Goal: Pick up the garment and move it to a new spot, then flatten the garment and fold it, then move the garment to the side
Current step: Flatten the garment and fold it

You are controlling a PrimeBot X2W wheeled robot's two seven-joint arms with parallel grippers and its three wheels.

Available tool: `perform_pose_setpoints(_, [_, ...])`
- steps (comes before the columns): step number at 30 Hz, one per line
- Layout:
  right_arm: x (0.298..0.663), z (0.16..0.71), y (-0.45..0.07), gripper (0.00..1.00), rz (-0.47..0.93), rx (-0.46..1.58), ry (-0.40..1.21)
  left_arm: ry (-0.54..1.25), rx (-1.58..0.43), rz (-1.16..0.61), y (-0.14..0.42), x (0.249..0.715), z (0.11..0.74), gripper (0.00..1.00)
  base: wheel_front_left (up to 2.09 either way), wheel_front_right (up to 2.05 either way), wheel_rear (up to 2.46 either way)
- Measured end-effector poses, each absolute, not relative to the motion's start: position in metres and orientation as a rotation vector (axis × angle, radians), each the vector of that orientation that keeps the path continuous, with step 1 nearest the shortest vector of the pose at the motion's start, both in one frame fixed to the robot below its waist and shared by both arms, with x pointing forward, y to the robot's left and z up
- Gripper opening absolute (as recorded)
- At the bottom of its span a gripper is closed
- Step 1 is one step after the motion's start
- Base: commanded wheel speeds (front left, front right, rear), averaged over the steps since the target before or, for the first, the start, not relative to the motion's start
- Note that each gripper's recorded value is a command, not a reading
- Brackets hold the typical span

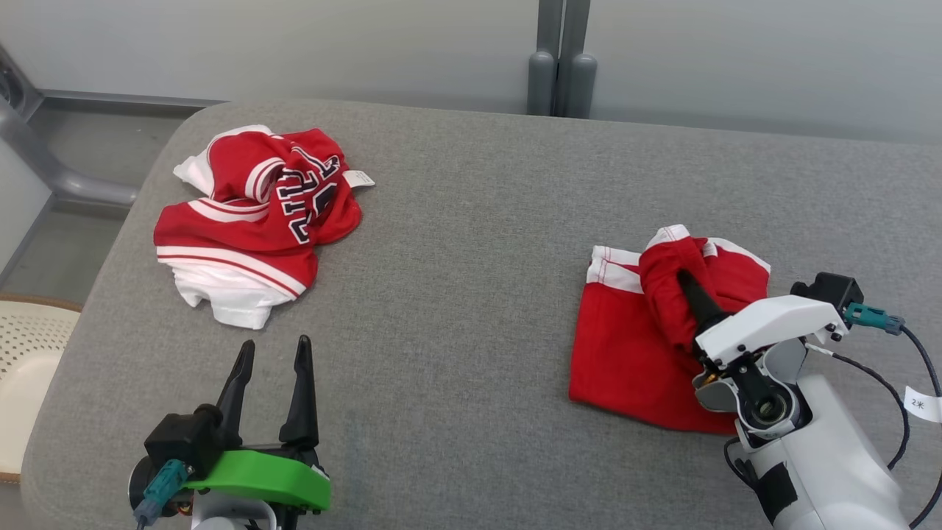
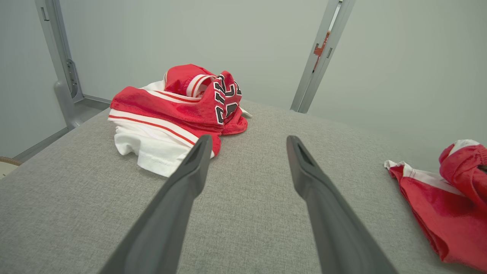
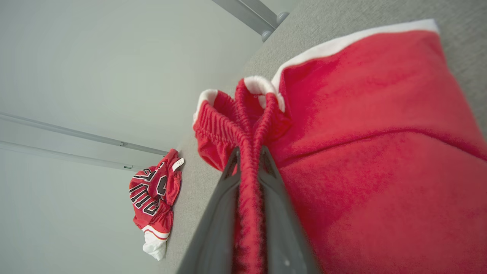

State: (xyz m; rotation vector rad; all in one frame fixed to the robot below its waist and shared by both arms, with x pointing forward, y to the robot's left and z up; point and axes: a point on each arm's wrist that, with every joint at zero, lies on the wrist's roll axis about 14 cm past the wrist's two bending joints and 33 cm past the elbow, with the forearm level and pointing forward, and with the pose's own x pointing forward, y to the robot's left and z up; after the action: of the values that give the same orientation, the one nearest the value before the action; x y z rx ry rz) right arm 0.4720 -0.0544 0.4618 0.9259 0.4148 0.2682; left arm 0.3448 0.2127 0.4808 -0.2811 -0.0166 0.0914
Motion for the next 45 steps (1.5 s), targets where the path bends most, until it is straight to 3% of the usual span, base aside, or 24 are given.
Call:
perform_pose_setpoints(5, [0.474,0.45,-0.039,0.0,0.28,0.909,0.46,-0.004,-0.282,0.114,0.218,0.342,0.477,1.0,0.0,0.0,0.0])
perform_pose_setpoints(6, [0.474,0.448,-0.037,0.13,0.283,0.902,0.465,-0.003,-0.282,0.117,0.218,0.343,0.476,1.0,0.0,0.0,0.0])
perform_pose_setpoints(7, [0.473,0.447,-0.033,0.47,0.295,0.896,0.475,-0.002,-0.283,0.118,0.219,0.343,0.476,1.0,0.0,0.0,0.0])
perform_pose_setpoints(8, [0.471,0.448,-0.029,1.0,0.309,0.899,0.485,-0.001,-0.284,0.117,0.218,0.343,0.476,1.0,0.0,0.0,0.0])
perform_pose_setpoints(15, [0.454,0.47,0.0,1.0,0.443,0.892,0.478,-0.001,-0.292,0.083,0.207,0.35,0.476,1.0,0.0,0.0,0.0])
perform_pose_setpoints(20, [0.455,0.512,-0.012,1.0,0.478,0.894,0.315,-0.008,-0.296,0.044,0.196,0.358,0.48,1.0,0.0,0.0,0.0])
perform_pose_setpoints(25, [0.455,0.547,-0.055,1.0,0.453,0.805,0.128,-0.025,-0.294,0.006,0.185,0.365,0.486,1.0,0.0,0.0,0.0])
perform_pose_setpoints(34, [0.437,0.575,-0.131,1.0,0.355,0.46,-0.136,-0.065,-0.268,-0.053,0.169,0.374,0.501,1.0,0.0,0.0,0.0])
perform_pose_setpoints(40, [0.423,0.565,-0.174,1.0,0.235,0.299,-0.185,-0.087,-0.256,-0.087,0.16,0.378,0.509,1.0,0.0,0.0,0.0])
perform_pose_setpoints(45, [0.402,0.539,-0.185,1.0,0.177,0.218,-0.134,-0.081,-0.254,-0.078,0.162,0.373,0.507,1.0,0.0,0.0,0.0])
